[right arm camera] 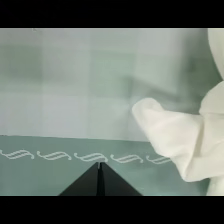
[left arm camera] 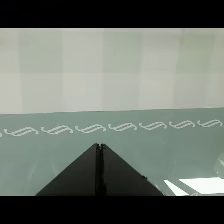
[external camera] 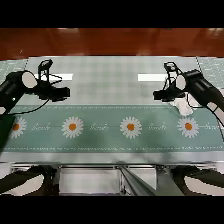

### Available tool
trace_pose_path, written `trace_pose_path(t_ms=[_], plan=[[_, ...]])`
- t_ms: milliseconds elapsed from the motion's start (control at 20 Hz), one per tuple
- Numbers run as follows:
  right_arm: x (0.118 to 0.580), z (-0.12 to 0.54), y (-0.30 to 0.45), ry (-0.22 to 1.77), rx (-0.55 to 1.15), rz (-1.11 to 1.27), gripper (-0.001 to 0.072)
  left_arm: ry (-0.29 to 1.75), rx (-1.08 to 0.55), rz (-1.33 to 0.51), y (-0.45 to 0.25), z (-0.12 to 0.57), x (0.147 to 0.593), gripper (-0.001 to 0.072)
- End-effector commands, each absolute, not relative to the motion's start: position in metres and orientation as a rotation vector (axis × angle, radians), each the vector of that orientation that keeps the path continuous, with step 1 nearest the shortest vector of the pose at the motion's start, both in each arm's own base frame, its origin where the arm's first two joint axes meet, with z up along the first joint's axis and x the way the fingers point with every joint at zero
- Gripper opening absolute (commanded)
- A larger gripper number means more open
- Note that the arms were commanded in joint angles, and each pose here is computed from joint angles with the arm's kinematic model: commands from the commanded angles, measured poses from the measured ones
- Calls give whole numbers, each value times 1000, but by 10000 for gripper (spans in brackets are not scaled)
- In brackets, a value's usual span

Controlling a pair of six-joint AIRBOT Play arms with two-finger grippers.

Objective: Fold the shirts.

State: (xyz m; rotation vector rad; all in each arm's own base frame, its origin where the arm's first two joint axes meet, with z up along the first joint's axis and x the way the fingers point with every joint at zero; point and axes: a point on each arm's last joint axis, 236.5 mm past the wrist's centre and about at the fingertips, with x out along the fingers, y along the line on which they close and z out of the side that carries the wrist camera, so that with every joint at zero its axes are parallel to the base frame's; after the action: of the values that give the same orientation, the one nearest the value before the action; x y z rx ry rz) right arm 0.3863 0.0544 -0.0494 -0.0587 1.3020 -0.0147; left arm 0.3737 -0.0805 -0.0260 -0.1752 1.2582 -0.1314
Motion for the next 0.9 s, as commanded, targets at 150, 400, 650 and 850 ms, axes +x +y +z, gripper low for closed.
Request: trace_pose_path(t_ms=[150,400,650,850], plan=[[386,-49,55,1302,-59,-14,28,1258,-176,-131,-81,-26,374,19],[386,-49,55,1302,-59,-14,28,1258,-176,-131,-81,-26,374,19],[386,-49,55,1302,-58,-14,28,1237,-178,-130,-81,-24,378,20],[386,-49,55,1301,-57,-14,28,1232,-178,-129,-80,-24,380,20]])
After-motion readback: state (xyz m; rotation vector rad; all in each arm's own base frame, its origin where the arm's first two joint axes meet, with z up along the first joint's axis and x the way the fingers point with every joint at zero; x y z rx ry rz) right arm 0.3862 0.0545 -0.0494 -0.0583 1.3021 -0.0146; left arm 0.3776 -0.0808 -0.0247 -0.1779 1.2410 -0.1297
